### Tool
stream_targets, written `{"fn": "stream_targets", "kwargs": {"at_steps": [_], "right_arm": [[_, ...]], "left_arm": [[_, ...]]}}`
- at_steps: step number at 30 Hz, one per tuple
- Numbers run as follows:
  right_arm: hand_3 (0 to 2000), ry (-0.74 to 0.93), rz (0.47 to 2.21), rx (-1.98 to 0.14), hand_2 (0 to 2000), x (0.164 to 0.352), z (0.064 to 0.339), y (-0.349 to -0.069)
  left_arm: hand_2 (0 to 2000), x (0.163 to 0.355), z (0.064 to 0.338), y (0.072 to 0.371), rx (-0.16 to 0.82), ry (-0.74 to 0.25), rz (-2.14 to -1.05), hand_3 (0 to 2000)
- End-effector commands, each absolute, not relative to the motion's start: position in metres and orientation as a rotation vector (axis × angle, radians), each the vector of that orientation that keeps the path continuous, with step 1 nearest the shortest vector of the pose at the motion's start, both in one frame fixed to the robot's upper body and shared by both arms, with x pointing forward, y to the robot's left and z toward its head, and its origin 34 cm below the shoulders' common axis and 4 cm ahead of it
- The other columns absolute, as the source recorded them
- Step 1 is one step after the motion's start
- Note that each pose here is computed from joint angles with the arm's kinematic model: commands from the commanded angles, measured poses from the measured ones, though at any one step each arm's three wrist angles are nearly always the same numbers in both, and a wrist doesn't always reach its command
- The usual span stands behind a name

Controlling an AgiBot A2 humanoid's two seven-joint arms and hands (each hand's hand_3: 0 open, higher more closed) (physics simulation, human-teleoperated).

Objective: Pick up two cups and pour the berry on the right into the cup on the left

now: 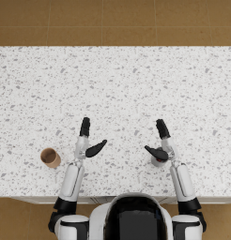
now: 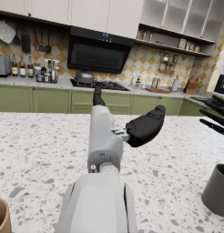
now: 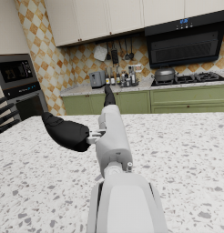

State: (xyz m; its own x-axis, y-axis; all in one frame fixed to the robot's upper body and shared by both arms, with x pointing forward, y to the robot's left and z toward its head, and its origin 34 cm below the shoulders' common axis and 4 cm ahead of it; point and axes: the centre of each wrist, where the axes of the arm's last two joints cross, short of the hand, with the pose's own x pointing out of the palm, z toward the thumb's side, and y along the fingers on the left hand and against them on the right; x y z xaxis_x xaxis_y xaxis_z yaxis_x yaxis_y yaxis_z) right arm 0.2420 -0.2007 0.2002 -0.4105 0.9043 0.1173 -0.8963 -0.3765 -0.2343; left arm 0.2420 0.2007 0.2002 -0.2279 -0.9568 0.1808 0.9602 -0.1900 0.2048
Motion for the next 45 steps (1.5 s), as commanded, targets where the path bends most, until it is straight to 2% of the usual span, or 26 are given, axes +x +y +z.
{"fn": "stream_targets", "kwargs": {"at_steps": [1,13,14,16,19,23,26,29,35,38,45], "right_arm": [[0,-0.312,1.969,-0.036,0,0.242,0.2,-0.201],[0,-0.312,1.969,-0.036,0,0.242,0.2,-0.201],[0,-0.291,1.991,-0.014,0,0.243,0.194,-0.195],[0,-0.385,1.914,-0.074,0,0.238,0.206,-0.201],[0,-0.401,1.871,-0.088,0,0.226,0.203,-0.206],[0,-0.341,1.836,-0.188,0,0.212,0.202,-0.211],[0,-0.261,1.797,-0.273,0,0.204,0.199,-0.218],[0,-0.177,1.777,-0.32,0,0.193,0.192,-0.223],[0,-0.091,1.725,-0.321,0,0.173,0.183,-0.238],[0,-0.061,1.671,-0.308,0,0.166,0.179,-0.25],[0,0.001,1.647,-0.225,0,0.164,0.157,-0.256]], "left_arm": [[0,0.242,0.2,0.201,-0.014,-0.317,-1.773,0],[0,0.242,0.2,0.201,-0.014,-0.317,-1.773,0],[0,0.243,0.194,0.195,-0.034,-0.294,-1.794,0],[0,0.234,0.205,0.203,0.051,-0.377,-1.812,0],[0,0.227,0.204,0.216,0.088,-0.403,-1.792,0],[0,0.211,0.202,0.234,0.221,-0.313,-1.722,0],[0,0.199,0.203,0.253,0.313,-0.245,-1.623,0],[0,0.187,0.199,0.269,0.352,-0.177,-1.529,0],[0,0.165,0.189,0.293,0.332,-0.129,-1.378,0],[0,0.152,0.177,0.299,0.278,-0.104,-1.324,0],[0,0.132,0.154,0.307,0.174,-0.06,-1.236,0]]}}
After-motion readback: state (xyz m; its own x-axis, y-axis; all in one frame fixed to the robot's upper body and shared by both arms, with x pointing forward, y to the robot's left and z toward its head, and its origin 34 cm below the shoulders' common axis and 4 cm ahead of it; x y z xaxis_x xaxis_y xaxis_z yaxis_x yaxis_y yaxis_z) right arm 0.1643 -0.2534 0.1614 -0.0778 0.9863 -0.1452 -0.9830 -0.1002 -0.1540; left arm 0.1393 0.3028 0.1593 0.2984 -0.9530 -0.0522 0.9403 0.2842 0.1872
